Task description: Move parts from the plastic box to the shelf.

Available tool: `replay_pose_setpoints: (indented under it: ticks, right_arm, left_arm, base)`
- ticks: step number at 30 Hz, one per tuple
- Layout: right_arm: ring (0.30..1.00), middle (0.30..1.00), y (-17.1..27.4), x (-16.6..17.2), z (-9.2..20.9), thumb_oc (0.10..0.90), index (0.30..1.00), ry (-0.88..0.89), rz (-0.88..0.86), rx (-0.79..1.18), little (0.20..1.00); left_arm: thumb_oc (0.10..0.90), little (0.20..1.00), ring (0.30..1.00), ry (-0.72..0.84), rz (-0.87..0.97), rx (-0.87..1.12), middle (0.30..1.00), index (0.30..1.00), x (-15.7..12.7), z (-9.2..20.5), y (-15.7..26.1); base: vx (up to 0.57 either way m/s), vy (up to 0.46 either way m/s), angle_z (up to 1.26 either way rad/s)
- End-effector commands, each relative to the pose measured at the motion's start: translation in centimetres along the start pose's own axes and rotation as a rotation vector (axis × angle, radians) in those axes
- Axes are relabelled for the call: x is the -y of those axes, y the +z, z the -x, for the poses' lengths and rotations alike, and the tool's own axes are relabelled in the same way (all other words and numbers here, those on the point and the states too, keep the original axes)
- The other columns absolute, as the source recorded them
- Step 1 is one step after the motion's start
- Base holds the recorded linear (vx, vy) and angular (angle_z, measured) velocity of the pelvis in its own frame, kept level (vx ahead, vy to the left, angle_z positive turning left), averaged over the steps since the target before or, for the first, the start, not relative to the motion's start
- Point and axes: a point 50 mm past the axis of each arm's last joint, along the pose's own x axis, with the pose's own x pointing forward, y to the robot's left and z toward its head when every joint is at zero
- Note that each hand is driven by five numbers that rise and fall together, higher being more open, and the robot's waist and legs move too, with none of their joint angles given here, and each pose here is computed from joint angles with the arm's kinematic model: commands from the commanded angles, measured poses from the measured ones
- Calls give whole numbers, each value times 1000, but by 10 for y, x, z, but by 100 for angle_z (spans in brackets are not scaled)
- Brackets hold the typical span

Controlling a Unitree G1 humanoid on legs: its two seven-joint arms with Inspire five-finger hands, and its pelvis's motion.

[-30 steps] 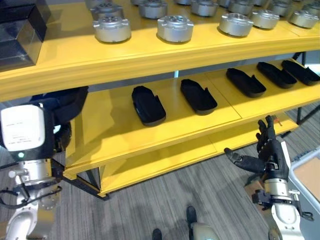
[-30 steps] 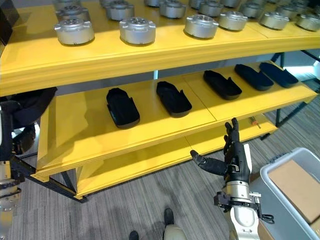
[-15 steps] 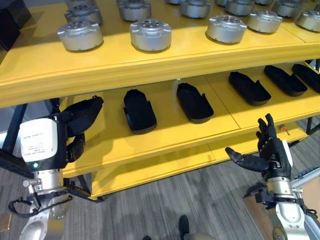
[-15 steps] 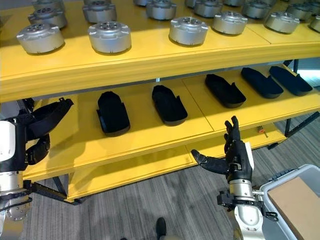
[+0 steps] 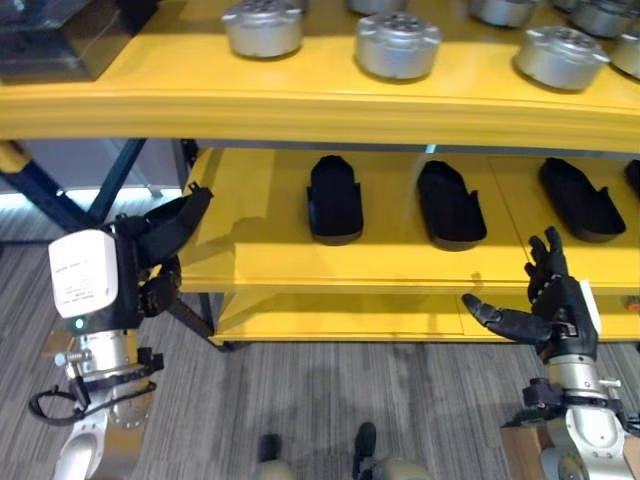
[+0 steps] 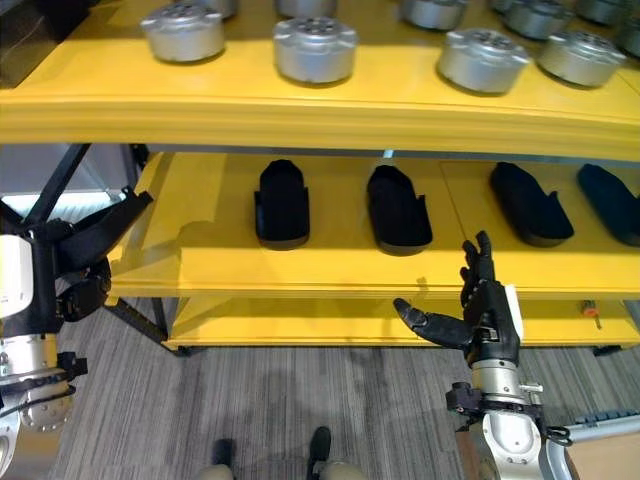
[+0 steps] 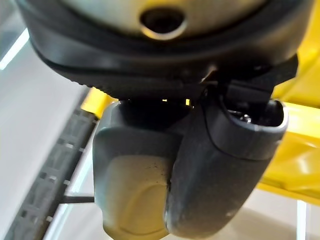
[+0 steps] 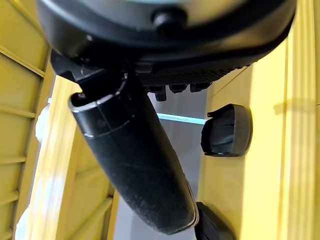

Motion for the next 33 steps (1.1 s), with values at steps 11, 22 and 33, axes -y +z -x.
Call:
replay_pose_setpoints:
  ticks: [11, 22, 33]
  right_arm:
    - [1000, 1000, 35, 2, -11, 900, 1000, -6, -5, 209, 1000]
    - [1000, 1000, 38, -6, -23, 900, 1000, 10, -34, 231, 1000]
    - [1000, 1000, 41, -15, -39, 900, 1000, 33, -63, 255, 1000]
  left_arm:
    - [400, 300, 300, 255, -24, 313, 300, 300, -40, -56, 45]
    - [400, 300, 300, 209, -116, 304, 300, 300, -31, -72, 38]
    - [400, 300, 300, -32, -248, 313, 300, 300, 13, -83, 28]
  base:
    - [91, 147, -15]
    - [-29, 34, -5]
    - [-47, 17, -10]
